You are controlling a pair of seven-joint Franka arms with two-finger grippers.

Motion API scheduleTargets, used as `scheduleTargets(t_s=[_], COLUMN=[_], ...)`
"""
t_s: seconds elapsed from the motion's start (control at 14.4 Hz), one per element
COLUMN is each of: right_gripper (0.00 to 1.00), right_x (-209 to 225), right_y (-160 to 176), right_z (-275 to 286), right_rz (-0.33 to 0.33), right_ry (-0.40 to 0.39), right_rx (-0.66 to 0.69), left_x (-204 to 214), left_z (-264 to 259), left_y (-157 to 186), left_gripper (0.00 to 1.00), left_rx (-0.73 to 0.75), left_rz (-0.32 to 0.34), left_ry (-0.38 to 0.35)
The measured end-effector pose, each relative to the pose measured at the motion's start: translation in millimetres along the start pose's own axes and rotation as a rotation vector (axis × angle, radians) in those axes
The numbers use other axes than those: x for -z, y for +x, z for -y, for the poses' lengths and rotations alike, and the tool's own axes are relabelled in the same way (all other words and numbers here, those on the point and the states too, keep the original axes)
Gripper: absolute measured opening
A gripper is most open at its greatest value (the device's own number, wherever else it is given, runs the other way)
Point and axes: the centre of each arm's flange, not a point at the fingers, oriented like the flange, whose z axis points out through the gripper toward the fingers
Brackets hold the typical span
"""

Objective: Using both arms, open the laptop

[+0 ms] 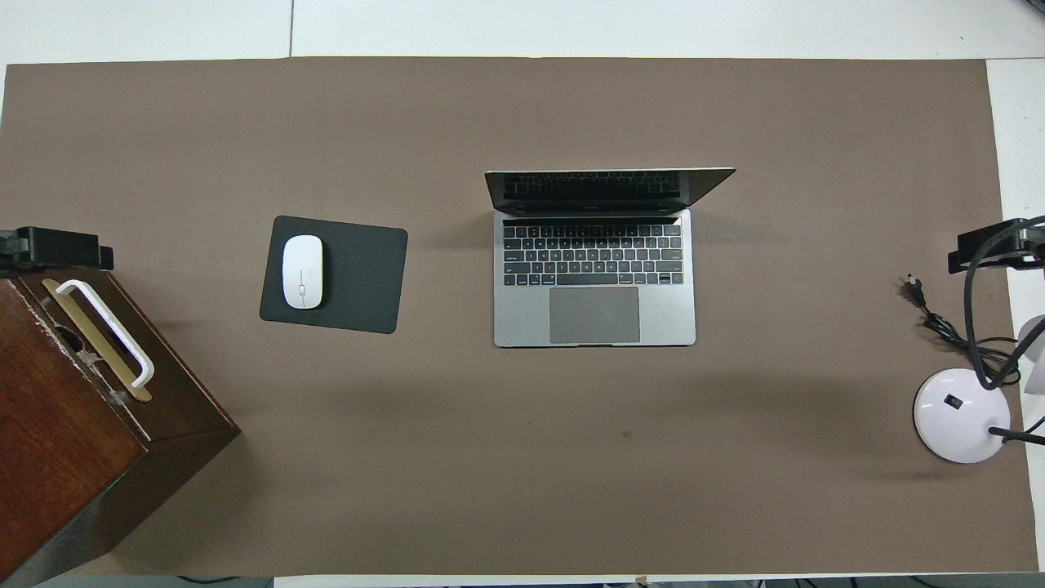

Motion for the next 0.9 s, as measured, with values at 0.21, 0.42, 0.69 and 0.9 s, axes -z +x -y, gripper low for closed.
scheduleTargets(t_s=[0.21, 0.42, 0.69, 0.9], right_gripper=[1.0, 1.0, 1.0, 1.0], right_x=[11.9, 14.8, 14.5, 14.1], right_y=[-6.7, -8.5, -8.5, -8.6], right_z=[-0.6, -0.8, -0.8, -0.8], right_rz=[-0.023, -0.028, -0.027, -0.027], right_ry=[0.002, 0.002, 0.002, 0.002], right_rx=[0.0, 0.0, 0.0, 0.0], left_x=[8.4, 13.0, 10.9, -0.8], left_z=[0.6, 0.5, -2.3, -2.0], left_y=[11.9, 21.2, 25.1, 30.3], left_gripper=[1.0, 1.0, 1.0, 1.0], left_rx=[0.002, 0.002, -0.002, -0.001], left_rz=[0.038, 0.068, 0.088, 0.108], left_ry=[0.003, 0.005, 0.006, 0.007])
